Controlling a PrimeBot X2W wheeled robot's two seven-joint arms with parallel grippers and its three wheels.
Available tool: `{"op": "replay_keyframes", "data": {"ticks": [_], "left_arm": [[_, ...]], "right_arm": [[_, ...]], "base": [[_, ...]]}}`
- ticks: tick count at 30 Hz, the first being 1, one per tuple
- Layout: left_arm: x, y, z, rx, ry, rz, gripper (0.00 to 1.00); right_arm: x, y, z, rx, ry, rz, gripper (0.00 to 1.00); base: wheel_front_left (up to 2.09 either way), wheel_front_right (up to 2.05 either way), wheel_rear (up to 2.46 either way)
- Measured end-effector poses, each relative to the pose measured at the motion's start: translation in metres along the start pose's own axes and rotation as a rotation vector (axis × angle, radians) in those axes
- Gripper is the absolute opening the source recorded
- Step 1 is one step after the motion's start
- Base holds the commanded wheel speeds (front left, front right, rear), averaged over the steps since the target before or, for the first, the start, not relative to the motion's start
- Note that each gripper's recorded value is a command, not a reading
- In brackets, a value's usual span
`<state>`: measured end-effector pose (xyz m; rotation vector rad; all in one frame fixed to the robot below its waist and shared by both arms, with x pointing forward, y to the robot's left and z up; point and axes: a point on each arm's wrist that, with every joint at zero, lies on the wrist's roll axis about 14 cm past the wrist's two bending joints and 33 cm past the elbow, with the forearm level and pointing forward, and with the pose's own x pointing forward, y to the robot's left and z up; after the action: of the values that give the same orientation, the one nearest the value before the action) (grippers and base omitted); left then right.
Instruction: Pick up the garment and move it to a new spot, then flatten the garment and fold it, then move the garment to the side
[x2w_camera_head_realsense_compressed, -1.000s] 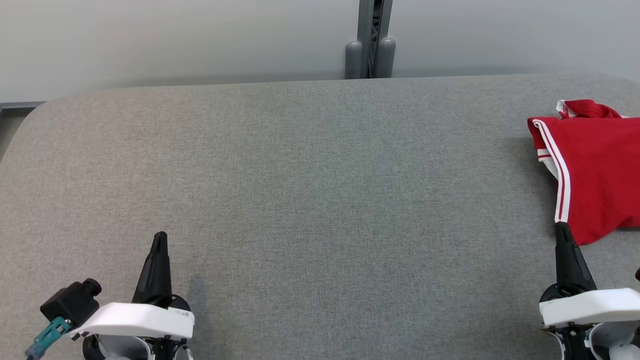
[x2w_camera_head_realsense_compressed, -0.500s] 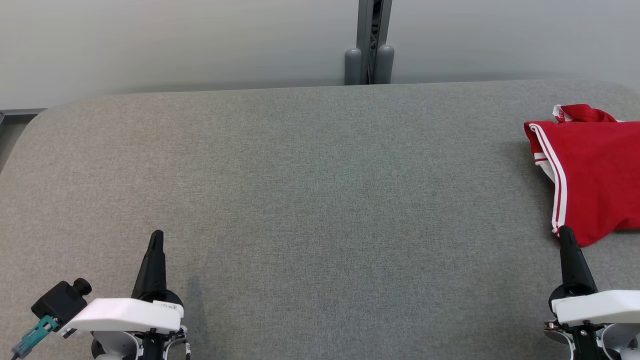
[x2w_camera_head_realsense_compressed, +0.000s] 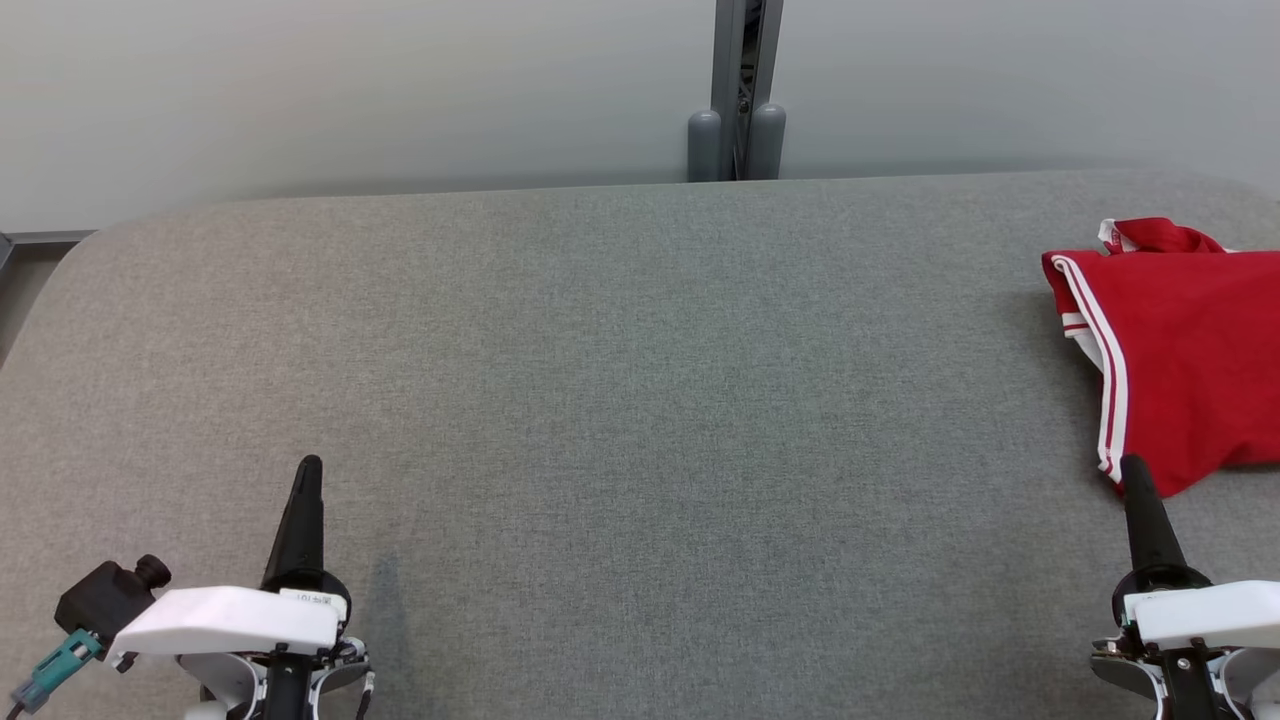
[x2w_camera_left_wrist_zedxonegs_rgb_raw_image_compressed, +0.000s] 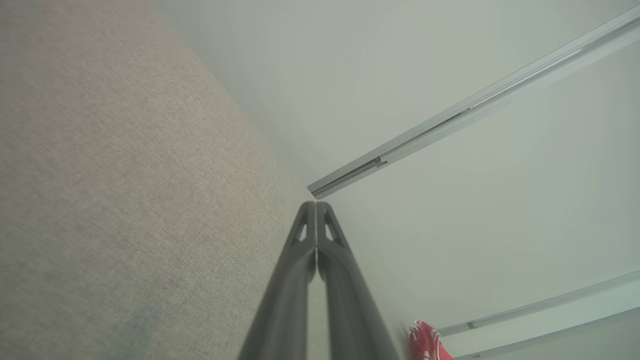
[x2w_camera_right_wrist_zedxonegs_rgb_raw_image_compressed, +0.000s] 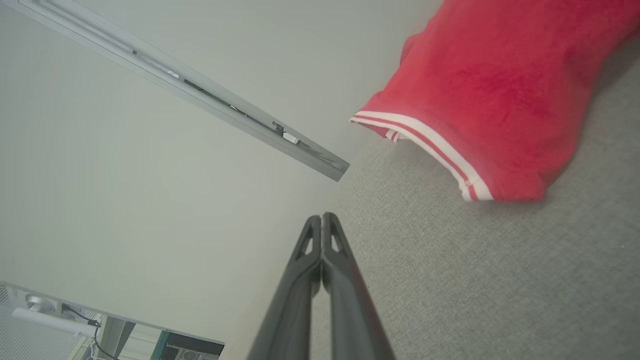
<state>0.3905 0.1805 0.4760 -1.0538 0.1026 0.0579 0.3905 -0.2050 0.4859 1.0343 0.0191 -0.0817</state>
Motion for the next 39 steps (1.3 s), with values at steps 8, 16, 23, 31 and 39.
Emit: {"op": "replay_keyframes", "data": {"ticks": [8, 16, 23, 31, 39], "left_arm": [[0.001, -0.003, 0.002, -0.084, 0.007, -0.01, 0.0], [0.001, -0.006, 0.003, -0.158, 0.012, -0.02, 0.0], [0.002, -0.01, 0.006, -0.22, 0.012, -0.034, 0.0], [0.001, -0.013, 0.008, -0.286, 0.018, -0.045, 0.0], [0.001, -0.016, 0.01, -0.347, 0.023, -0.056, 0.0]], "right_arm": [[-0.002, 0.001, 0.002, 0.085, 0.0, 0.001, 0.0], [-0.005, 0.001, 0.004, 0.164, -0.002, 0.003, 0.0], [-0.006, 0.002, 0.007, 0.228, -0.004, 0.008, 0.0], [-0.008, 0.004, 0.01, 0.297, -0.008, 0.016, 0.0], [-0.01, 0.006, 0.012, 0.361, -0.01, 0.025, 0.0]], "base": [[0.0, 0.0, 0.0], [0.0, 0.0, 0.0], [0.0, 0.0, 0.0], [0.0, 0.0, 0.0], [0.0, 0.0, 0.0]]}}
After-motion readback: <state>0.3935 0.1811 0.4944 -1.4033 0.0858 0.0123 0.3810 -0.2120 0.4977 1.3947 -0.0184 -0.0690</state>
